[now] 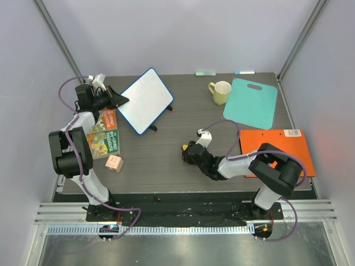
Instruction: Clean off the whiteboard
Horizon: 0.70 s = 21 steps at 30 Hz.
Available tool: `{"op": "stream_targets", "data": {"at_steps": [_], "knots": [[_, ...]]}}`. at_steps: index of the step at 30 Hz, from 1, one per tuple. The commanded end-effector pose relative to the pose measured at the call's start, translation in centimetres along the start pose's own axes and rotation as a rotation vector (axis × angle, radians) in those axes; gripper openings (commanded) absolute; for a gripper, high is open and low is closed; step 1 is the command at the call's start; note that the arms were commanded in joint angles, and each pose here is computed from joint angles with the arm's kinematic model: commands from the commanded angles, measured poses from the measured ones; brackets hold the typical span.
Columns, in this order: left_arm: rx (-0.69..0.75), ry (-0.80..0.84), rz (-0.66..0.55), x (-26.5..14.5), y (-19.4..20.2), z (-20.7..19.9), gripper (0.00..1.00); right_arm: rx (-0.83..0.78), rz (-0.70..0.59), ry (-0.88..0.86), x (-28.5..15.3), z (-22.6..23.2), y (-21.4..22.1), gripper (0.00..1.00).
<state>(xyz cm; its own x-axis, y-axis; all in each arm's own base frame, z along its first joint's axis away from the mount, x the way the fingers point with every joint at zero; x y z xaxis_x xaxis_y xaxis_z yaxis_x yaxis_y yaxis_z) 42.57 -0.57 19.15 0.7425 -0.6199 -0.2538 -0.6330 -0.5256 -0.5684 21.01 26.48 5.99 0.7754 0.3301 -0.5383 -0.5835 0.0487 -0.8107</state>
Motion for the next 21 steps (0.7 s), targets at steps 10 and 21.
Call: {"op": "stream_targets", "data": {"at_steps": [10,21], "knots": [[0.105,-0.171,0.021,-2.3,2.1,1.0,0.63,-0.146,0.237,0.13,-1.7,-4.1,5.8,0.04],[0.222,-0.327,-0.101,-4.7,0.2,-0.1,0.88,-0.132,0.217,0.12,-2.0,-4.2,5.7,0.4]]}}
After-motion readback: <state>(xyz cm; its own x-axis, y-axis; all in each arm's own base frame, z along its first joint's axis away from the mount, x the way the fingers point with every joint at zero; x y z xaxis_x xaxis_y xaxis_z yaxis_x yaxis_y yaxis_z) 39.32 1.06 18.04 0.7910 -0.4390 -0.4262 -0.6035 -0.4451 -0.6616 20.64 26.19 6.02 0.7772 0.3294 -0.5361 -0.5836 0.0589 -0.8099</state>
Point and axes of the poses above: each gripper's point midway between its finger pads, its own x axis out along the fingers, its own z axis along the line the jaws close on, y = z × x, the point moved 7 cm from there along -x, back along the fingers, and after that the axes turned 14 degrees about -x, right-handed, at the moved point
